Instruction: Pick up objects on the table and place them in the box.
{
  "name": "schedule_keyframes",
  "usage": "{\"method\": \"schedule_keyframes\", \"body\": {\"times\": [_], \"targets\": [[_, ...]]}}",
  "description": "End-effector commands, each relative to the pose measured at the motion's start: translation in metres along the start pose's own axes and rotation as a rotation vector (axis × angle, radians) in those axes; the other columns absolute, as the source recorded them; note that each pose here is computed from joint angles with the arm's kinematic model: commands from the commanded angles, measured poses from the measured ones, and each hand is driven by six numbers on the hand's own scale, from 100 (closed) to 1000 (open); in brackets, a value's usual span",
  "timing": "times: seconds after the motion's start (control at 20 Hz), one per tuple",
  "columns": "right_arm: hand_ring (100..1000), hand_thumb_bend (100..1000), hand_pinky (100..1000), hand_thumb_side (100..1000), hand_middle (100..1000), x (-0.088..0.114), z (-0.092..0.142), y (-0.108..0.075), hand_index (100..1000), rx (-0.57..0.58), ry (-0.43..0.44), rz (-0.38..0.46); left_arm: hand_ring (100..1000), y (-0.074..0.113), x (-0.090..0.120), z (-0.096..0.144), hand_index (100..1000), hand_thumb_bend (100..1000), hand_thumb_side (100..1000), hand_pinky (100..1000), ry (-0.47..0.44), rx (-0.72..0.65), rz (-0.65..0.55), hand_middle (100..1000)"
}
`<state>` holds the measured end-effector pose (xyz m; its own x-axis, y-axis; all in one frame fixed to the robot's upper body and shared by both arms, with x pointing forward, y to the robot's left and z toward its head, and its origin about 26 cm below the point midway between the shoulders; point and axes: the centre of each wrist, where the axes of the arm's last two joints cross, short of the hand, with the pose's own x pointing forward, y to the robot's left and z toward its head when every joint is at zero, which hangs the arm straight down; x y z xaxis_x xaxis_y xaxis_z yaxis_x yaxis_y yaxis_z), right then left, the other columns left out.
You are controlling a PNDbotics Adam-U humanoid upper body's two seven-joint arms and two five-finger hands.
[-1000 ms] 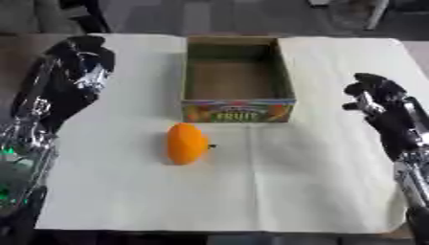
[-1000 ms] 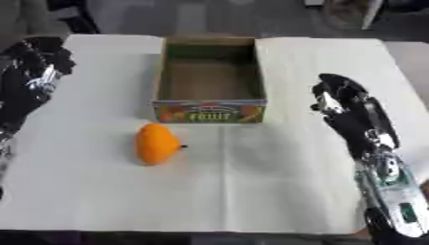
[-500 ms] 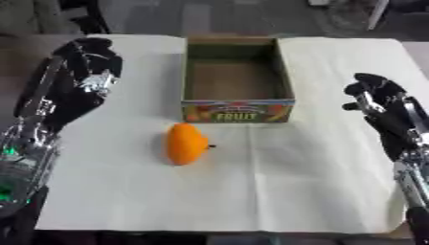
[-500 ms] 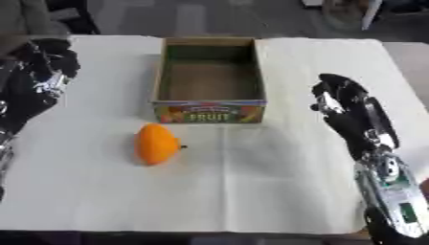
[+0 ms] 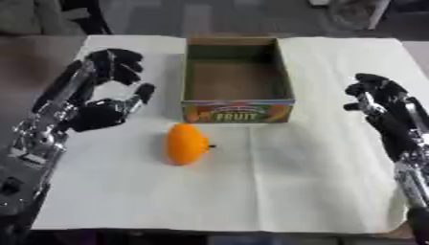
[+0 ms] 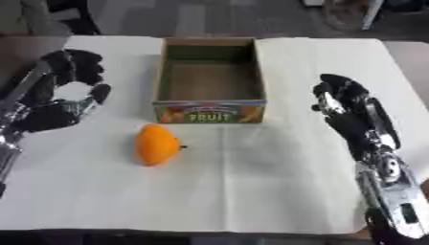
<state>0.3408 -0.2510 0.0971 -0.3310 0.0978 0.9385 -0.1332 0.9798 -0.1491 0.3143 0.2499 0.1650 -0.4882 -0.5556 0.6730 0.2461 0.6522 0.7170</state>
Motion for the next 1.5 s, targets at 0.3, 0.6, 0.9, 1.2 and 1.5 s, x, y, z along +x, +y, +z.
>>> {"method": "schedule_keyframes", "body": {"times": [0.3,0.6,0.9,1.2,1.5], "targets": [[776,100,639,370,633,0.010,-0.004,-0.002,785,0.010,-0.033,0.012,652,-0.008,-0.005,-0.013,807,406,286,678,0.072,-0.126,-0.164,659],[776,100,639,370,632,0.010,-0.004,-0.002,785,0.012,-0.032,0.011,653,-0.020,-0.011,-0.023,808,439,283,674,0.098,-0.147,-0.195,669],[776,100,639,370,632,0.009,-0.003,-0.002,785,0.013,-0.031,0.010,652,-0.030,-0.016,-0.031,812,485,325,673,0.108,-0.178,-0.199,670],[776,100,638,370,632,0.009,-0.003,-0.001,785,0.014,-0.030,0.009,657,-0.037,-0.020,-0.036,815,539,380,675,0.118,-0.241,-0.206,675],[776,100,638,370,632,0.009,-0.003,-0.001,785,0.015,-0.029,0.009,669,-0.044,-0.025,-0.037,819,581,395,686,0.135,-0.311,-0.244,689]]}}
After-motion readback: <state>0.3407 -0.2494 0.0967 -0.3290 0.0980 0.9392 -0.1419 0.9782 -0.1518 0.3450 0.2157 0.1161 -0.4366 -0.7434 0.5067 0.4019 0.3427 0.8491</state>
